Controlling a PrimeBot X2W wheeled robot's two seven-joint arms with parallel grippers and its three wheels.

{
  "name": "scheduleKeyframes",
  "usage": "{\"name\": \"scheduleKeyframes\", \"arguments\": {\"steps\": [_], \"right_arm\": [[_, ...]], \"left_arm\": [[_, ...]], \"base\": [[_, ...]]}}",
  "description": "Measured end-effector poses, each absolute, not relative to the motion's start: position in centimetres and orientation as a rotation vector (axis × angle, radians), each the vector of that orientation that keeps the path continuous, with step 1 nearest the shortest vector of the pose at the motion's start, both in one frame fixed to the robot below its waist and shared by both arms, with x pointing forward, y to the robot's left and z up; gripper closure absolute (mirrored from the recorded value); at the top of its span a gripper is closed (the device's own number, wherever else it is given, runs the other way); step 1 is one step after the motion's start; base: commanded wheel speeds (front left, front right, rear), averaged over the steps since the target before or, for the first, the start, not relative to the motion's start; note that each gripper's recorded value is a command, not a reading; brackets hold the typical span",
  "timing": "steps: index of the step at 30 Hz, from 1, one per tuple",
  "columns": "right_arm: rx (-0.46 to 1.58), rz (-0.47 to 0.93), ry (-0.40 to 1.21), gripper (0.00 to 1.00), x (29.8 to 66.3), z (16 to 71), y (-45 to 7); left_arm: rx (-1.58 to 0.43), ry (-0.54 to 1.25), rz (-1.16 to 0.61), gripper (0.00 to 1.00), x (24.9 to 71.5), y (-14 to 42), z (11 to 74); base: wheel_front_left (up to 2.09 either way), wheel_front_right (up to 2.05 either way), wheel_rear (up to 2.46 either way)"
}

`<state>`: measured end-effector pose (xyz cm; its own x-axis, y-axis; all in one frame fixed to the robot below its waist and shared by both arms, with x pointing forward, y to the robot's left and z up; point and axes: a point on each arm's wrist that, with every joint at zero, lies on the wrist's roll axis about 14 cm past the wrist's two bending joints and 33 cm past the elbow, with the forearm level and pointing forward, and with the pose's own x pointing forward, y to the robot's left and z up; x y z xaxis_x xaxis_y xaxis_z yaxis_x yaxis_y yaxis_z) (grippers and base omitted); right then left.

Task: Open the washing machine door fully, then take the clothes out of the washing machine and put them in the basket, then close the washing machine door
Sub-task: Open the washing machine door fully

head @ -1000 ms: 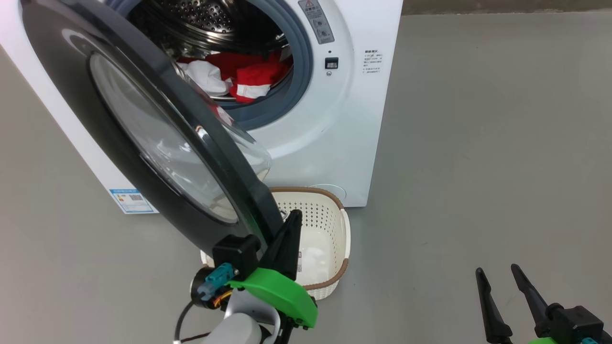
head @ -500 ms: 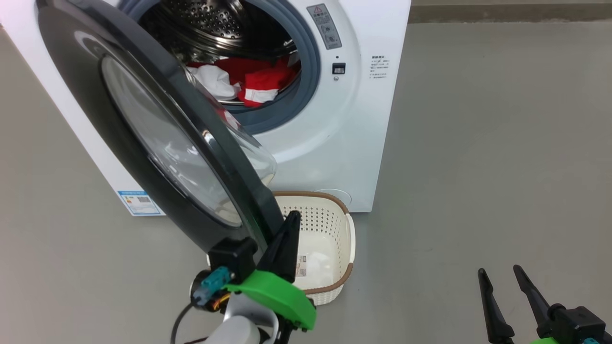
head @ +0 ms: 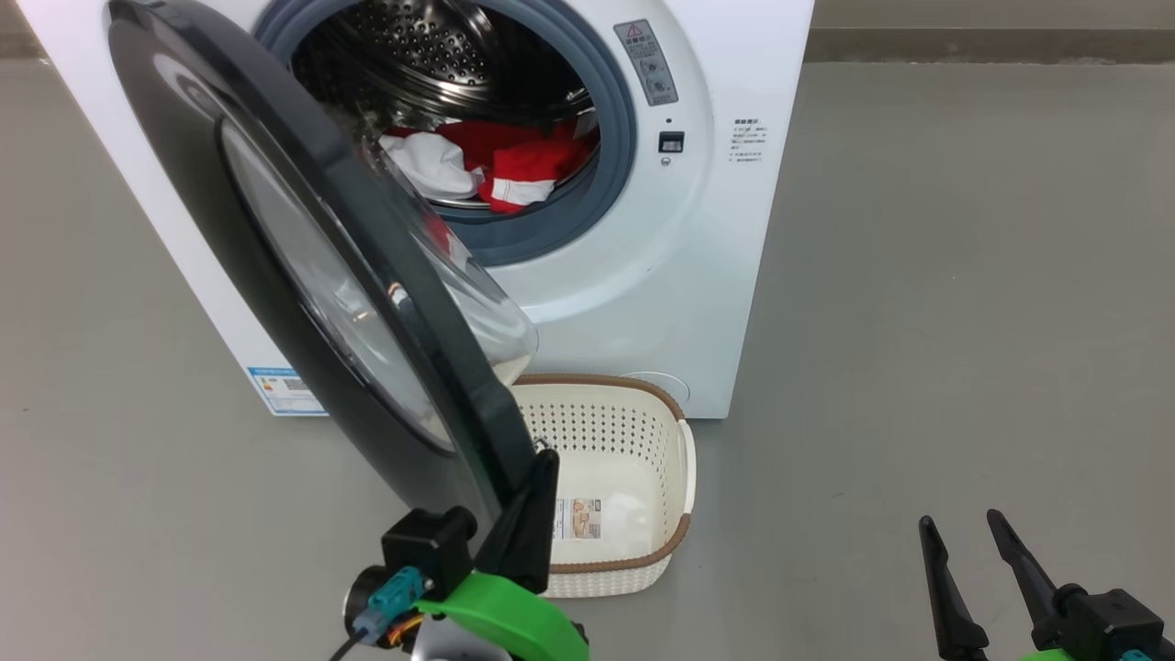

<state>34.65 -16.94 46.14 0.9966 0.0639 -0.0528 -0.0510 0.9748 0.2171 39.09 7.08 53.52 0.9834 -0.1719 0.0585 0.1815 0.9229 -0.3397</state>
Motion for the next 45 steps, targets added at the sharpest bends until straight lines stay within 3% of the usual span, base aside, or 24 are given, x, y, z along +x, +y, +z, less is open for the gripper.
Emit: {"name": "scheduleKeyframes", "arguments": {"steps": [23, 45], "right_arm": [[0.216, 0.101, 0.075, 0.0, 35.7, 45.8, -15.6], [0.215, 0.167, 0.091, 0.0, 37.3, 45.4, -13.4]], "left_arm": [[-0.301, -0.05, 0.036, 1.0, 37.1, 13.7, 52.7], [-0.244, -0.081, 0.333, 1.0, 33.7, 24.3, 52.6]], "base": [[0.0, 0.0, 0.0], [0.0, 0.0, 0.0]]}}
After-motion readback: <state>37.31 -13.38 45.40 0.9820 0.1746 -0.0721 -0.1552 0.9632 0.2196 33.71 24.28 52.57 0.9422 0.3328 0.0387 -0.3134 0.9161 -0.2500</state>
